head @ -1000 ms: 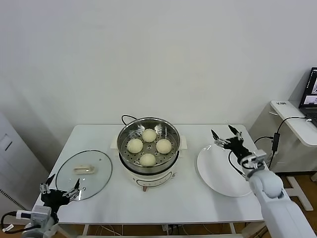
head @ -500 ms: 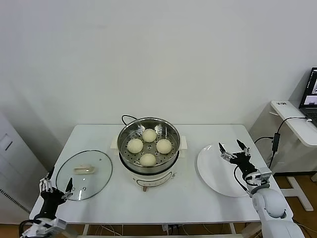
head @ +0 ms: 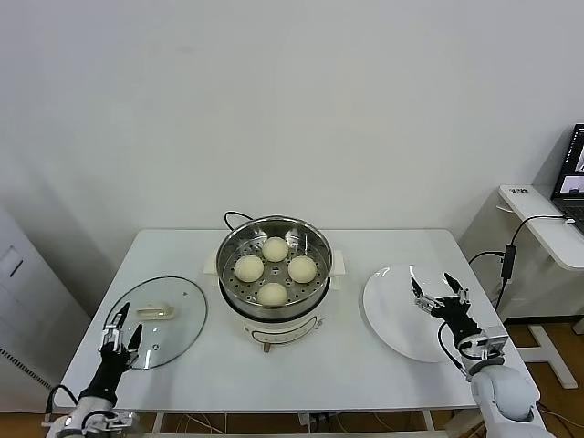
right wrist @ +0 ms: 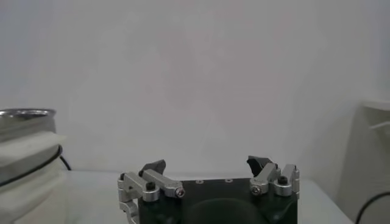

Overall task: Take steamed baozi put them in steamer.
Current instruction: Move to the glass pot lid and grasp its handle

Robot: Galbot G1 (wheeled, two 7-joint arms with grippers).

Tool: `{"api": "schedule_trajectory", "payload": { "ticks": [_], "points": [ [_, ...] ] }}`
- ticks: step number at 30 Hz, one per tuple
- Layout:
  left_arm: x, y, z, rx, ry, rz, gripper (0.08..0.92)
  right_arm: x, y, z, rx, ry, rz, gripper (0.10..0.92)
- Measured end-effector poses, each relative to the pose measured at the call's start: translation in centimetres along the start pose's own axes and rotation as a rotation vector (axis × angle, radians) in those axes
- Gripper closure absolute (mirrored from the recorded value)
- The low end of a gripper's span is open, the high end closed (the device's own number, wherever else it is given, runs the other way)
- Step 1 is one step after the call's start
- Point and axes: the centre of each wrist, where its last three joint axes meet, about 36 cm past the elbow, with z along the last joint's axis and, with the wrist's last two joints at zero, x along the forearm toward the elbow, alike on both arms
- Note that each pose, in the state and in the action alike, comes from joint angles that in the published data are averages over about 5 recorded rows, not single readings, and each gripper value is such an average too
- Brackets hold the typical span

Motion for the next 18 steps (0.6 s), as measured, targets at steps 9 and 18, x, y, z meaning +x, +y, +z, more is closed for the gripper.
{"api": "schedule_trajectory", "payload": {
  "ticks": [9,18],
  "points": [
    [-2.3,-1.6,1.0,-0.102,-0.021,0.01,0.177,0.5,-0.2,0.9,0.012,0.012,0.001,0.2],
    [-4.1,-2.9,1.8,-0.126,-0.019,0.028,0.177,0.5,-0.3,1.3,0.038,0.02,-0.015,0.2]
  ]
}}
